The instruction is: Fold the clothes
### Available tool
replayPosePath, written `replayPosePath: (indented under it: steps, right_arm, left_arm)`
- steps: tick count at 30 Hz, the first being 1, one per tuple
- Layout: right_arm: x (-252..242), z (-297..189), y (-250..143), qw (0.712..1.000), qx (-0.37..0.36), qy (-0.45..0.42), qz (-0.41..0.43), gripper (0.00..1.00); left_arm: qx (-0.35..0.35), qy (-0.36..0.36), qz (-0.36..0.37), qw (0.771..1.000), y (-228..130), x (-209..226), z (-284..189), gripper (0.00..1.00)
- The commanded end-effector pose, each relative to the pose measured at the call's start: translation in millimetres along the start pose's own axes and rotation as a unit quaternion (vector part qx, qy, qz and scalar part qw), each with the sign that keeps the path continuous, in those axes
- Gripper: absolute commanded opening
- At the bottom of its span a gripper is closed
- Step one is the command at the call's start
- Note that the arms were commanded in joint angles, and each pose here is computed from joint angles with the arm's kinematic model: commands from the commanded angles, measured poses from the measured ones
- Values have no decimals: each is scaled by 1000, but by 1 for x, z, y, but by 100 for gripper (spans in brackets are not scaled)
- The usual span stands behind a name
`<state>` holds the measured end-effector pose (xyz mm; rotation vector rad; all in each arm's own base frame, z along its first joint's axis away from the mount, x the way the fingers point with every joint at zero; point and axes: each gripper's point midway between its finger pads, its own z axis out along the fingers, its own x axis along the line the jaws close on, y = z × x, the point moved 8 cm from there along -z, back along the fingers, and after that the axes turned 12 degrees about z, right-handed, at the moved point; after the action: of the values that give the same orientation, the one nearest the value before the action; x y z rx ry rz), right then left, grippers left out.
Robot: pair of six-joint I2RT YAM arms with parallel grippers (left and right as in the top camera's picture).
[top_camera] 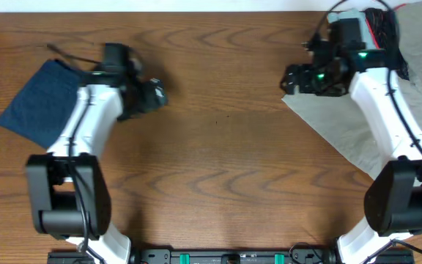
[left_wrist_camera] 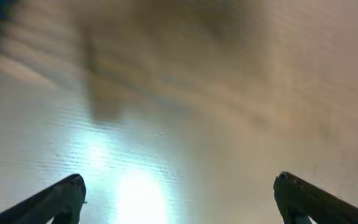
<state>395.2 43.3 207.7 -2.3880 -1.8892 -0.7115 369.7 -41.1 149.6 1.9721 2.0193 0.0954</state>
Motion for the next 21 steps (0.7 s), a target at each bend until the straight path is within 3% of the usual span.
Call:
replayPosePath:
  steps: [1, 6, 10, 17, 21]
  right_arm:
    - [-33, -10, 7, 999, -6, -41, 26, 99]
    - [-63, -18, 1, 995, 16, -90, 40, 99]
    - [-67, -20, -2, 994, 25, -93, 47, 99]
    - [-63, -38, -18, 993, 48, -96, 52, 99]
    - [-56, -62, -26, 995, 21, -90, 46, 99]
  left_arm:
    - [34, 42, 46, 997, -13, -5, -3, 98]
    - [113, 52, 26, 992, -40, 5, -19, 98]
    - [136, 56, 3, 989, -52, 14, -46, 98]
    - [76, 54, 4, 996, -64, 10, -102, 98]
    - [17, 50, 25, 998, -73, 5, -136, 98]
